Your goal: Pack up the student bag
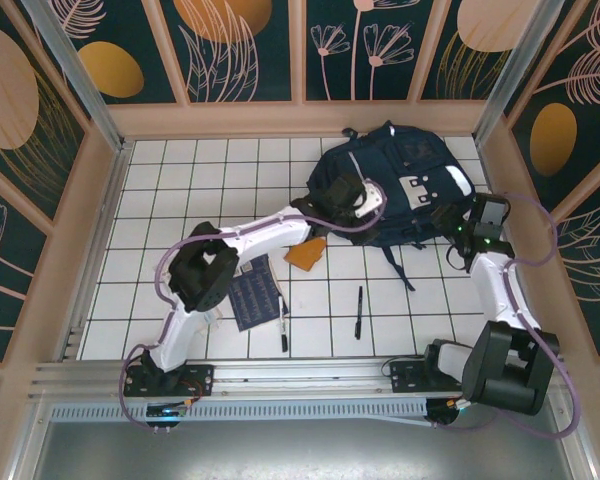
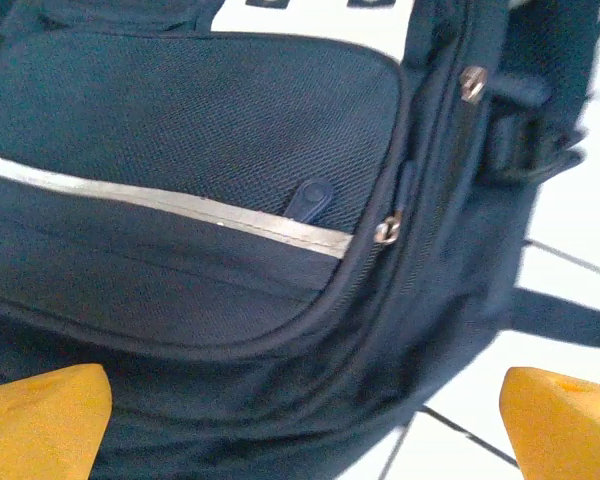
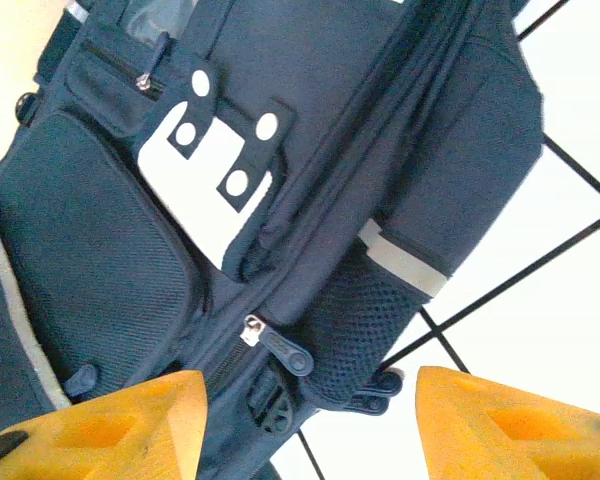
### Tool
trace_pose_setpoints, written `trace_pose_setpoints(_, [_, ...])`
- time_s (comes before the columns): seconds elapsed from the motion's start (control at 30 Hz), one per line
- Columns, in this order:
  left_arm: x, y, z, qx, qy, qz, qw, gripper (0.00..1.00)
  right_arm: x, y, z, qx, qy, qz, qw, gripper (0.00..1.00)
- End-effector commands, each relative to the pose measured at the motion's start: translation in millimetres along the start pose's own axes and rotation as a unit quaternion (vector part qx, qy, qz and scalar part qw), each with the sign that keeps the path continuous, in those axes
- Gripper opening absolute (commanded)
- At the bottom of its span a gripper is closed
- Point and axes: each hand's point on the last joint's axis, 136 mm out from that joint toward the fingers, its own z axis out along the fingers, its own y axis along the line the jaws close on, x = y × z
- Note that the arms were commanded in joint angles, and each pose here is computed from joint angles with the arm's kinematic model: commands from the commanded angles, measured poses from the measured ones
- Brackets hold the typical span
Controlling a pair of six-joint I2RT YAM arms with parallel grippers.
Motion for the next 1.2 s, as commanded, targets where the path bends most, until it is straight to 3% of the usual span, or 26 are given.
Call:
trace_pose_setpoints(0.0, [0, 35, 28, -0.128, 0.024, 0.167, 0.977, 0.99, -2, 3, -9, -0.015, -0.018, 0.009, 1.000, 0.60])
trace_pose_setpoints(0.1, [4, 52, 58, -0.192, 0.057, 0.190, 0.961, 0.99, 7, 12, -9, -0.050, -0.008, -0.002, 0.999, 0.60])
trace_pose_setpoints(0.2, [-12, 56, 70, -0.191, 0.054, 0.171, 0.965, 0.97, 25, 22, -6, -0.094, 0.024, -0.020, 0.995, 0.59])
trace_pose_setpoints(0.27, [-25, 53, 63, -0.182, 0.029, 0.160, 0.970, 0.73, 37, 19, -2, -0.100, 0.040, -0.032, 0.994, 0.59])
trace_pose_setpoints(0.33, [-32, 53, 53, -0.176, 0.013, 0.159, 0.971, 0.32, 47, 13, 4, -0.099, 0.052, -0.046, 0.993, 0.59])
trace_pose_setpoints(0.4, [-43, 55, 41, -0.164, 0.000, 0.151, 0.975, 0.00, 55, 13, 10, -0.105, 0.069, -0.062, 0.990, 0.58])
trace_pose_setpoints(0.57, [-84, 67, -10, -0.153, -0.049, 0.121, 0.980, 0.00, 68, 37, 24, -0.174, 0.120, -0.087, 0.973, 0.53])
trace_pose_setpoints(0.73, [-110, 93, -51, -0.160, -0.070, 0.094, 0.980, 0.00, 75, 40, 48, -0.160, 0.124, -0.136, 0.970, 0.47])
trace_pose_setpoints(0.93, [-122, 104, -72, -0.131, -0.072, 0.060, 0.987, 0.00, 87, 63, 52, -0.194, 0.127, -0.203, 0.951, 0.39])
trace_pose_setpoints(1.03, [-126, 102, -75, -0.120, -0.071, 0.063, 0.988, 0.00, 90, 79, 43, -0.221, 0.109, -0.238, 0.940, 0.44])
trace_pose_setpoints(1.17, [-130, 100, -78, -0.111, -0.071, 0.065, 0.989, 0.00, 85, 84, 40, -0.214, 0.081, -0.249, 0.941, 0.46])
